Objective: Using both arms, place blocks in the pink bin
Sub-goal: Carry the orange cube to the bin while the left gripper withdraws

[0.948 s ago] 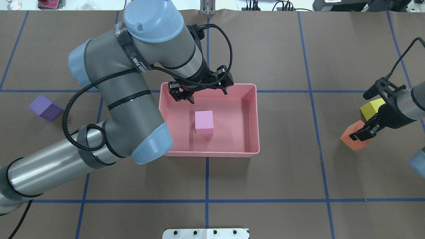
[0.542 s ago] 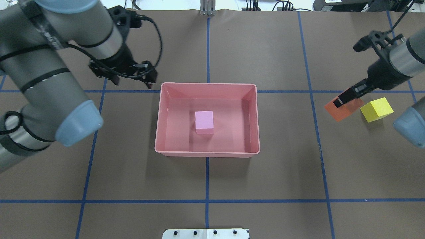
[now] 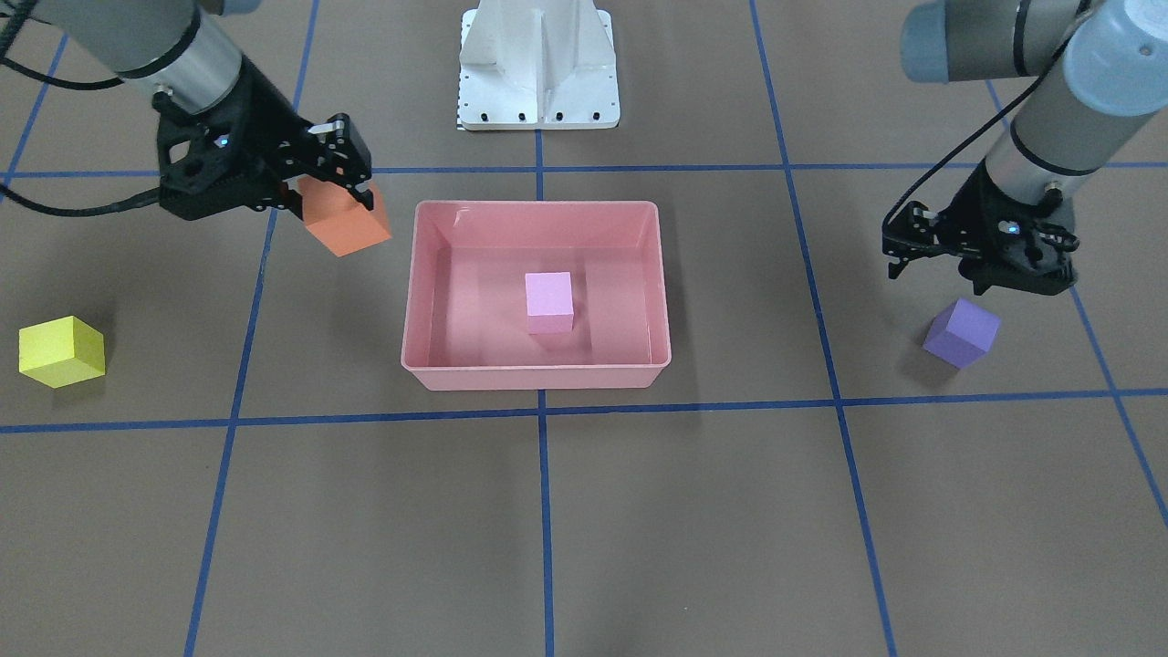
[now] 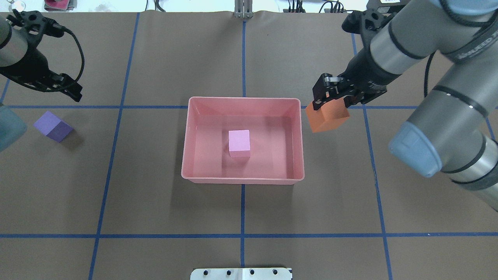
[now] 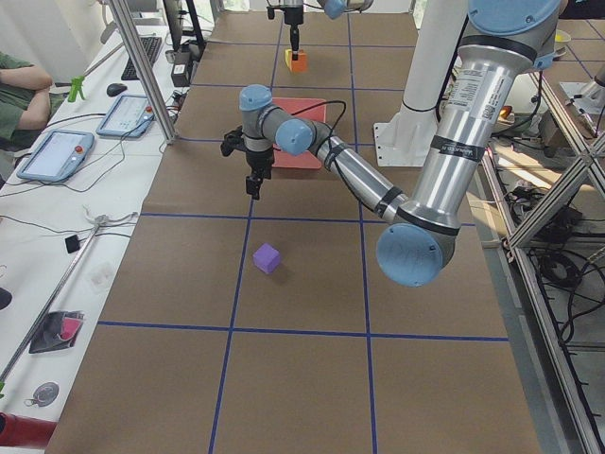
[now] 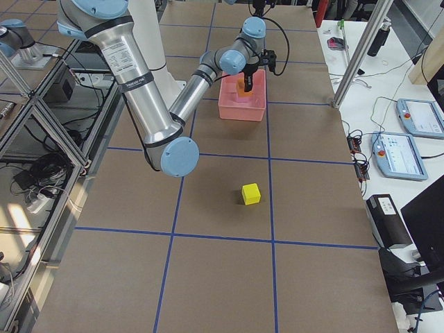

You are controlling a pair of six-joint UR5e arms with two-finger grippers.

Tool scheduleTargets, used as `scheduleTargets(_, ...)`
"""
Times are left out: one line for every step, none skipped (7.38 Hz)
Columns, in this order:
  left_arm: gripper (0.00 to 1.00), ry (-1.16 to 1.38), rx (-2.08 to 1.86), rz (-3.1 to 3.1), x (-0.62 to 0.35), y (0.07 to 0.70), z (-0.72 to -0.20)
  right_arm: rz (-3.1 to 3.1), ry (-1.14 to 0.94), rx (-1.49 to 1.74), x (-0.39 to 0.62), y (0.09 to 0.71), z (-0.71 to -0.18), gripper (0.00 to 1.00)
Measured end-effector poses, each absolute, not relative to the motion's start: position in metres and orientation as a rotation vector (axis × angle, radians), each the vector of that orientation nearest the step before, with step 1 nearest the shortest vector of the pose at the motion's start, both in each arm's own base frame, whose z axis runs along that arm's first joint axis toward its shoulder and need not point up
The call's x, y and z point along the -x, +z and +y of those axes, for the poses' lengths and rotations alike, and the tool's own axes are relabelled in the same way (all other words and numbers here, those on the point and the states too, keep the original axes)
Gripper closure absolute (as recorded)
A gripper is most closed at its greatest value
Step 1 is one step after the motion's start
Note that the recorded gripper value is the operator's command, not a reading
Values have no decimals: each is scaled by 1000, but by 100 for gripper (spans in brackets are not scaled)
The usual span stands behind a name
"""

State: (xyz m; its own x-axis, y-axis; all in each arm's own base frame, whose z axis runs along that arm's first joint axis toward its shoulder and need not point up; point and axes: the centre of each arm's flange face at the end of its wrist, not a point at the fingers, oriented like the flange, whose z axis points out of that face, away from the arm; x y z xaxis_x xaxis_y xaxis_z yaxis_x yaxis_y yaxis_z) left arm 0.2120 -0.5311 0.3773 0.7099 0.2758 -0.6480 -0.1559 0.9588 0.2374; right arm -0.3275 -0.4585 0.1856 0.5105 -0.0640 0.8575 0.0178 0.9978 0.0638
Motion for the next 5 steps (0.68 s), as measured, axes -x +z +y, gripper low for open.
scheduleTargets(0, 261, -185, 743, -204, 406, -536, -1005, -27, -55, 360, 180, -440, 100)
scheduleTargets(0, 324, -214, 738, -204, 430, -544, -978, -15, -58, 387, 181, -423, 100)
scheduleTargets(0, 381, -234, 731, -204, 447, -549, -956, -7, -59, 405, 184, -410, 100)
scheduleTargets(0, 416, -242, 725, -204, 457, -549, -941, -8, -57, 418, 188, -402, 100)
scheduleTargets(0, 447, -245, 717, -202, 467, -549, -931, -11, -55, 427, 189, -399, 100)
